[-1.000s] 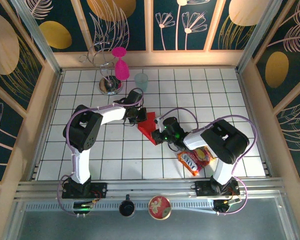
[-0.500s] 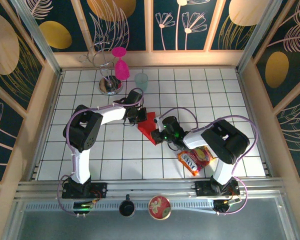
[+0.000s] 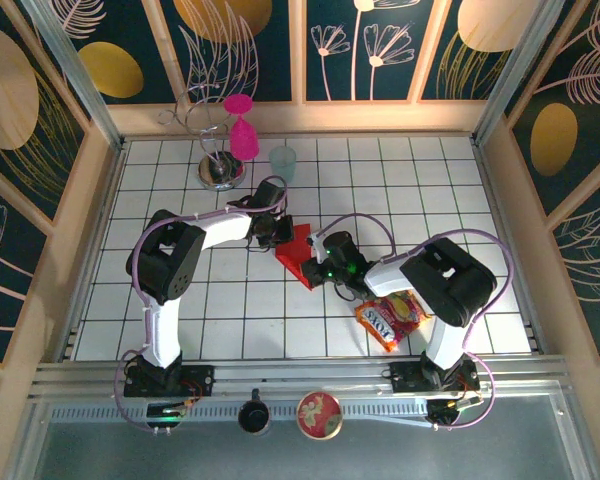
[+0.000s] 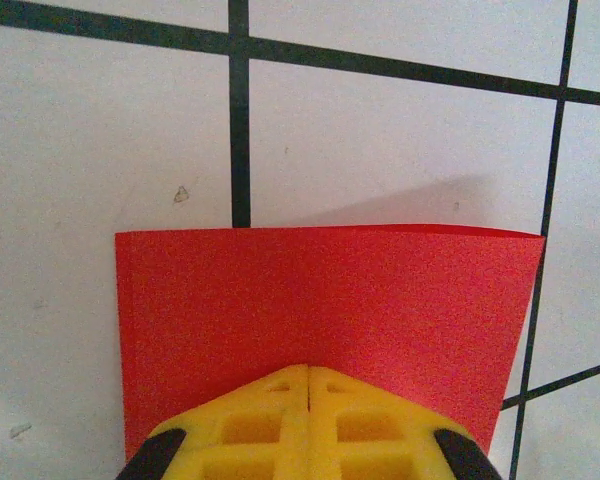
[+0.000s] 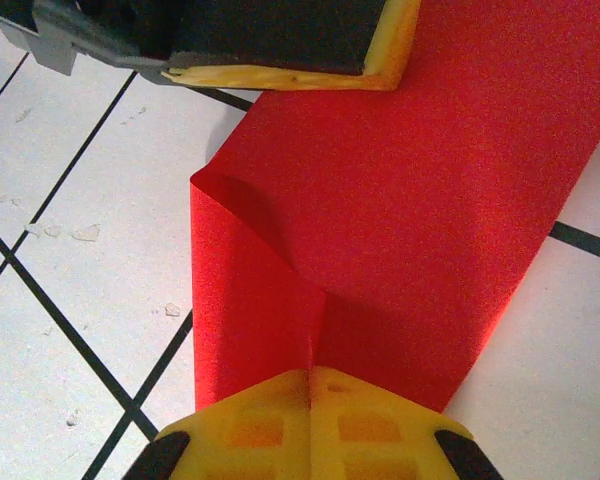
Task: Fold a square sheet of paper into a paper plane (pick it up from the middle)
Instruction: Third fold the triangle at the center of the table.
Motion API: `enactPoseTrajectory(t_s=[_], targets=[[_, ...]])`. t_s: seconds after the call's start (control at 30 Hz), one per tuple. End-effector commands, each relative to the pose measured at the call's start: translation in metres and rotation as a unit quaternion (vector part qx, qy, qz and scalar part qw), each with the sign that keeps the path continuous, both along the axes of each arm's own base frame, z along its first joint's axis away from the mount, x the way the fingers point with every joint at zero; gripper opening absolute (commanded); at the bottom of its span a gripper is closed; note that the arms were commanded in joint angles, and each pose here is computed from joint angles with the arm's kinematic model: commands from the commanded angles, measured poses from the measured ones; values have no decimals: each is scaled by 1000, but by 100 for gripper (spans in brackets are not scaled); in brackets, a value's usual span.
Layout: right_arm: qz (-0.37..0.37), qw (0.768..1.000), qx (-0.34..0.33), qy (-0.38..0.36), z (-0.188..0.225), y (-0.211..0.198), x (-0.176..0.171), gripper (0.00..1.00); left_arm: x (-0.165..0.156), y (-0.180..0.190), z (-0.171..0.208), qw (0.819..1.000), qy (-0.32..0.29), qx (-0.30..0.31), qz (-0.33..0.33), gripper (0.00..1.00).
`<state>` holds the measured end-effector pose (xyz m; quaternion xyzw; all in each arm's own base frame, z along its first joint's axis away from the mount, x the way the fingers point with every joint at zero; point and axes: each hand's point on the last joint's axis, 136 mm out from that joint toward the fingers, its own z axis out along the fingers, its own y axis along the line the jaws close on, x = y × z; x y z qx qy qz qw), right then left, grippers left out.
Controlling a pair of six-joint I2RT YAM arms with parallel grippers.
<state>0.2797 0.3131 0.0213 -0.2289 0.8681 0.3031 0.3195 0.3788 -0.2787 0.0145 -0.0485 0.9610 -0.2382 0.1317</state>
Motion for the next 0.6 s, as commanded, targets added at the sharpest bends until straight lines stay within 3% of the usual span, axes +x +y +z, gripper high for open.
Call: enactPoseTrajectory(t_s=[0.0,0.27,0.4,0.57], targets=[[-10,1000,-13,15,-10,-3,3,0,-13,9,-20,999,37,20,-2,3],[-11,999,-22,28,-16,-5,1,0,0,1,13,1000,4,-5,5,4],[-12,999,-23,32,-16,-5,1,0,8,-2,50,999,-30,-35,27,10],[-14,999,-23,40,-18,-5,1,0,-4,6,68,996,-33,-60,61,20]])
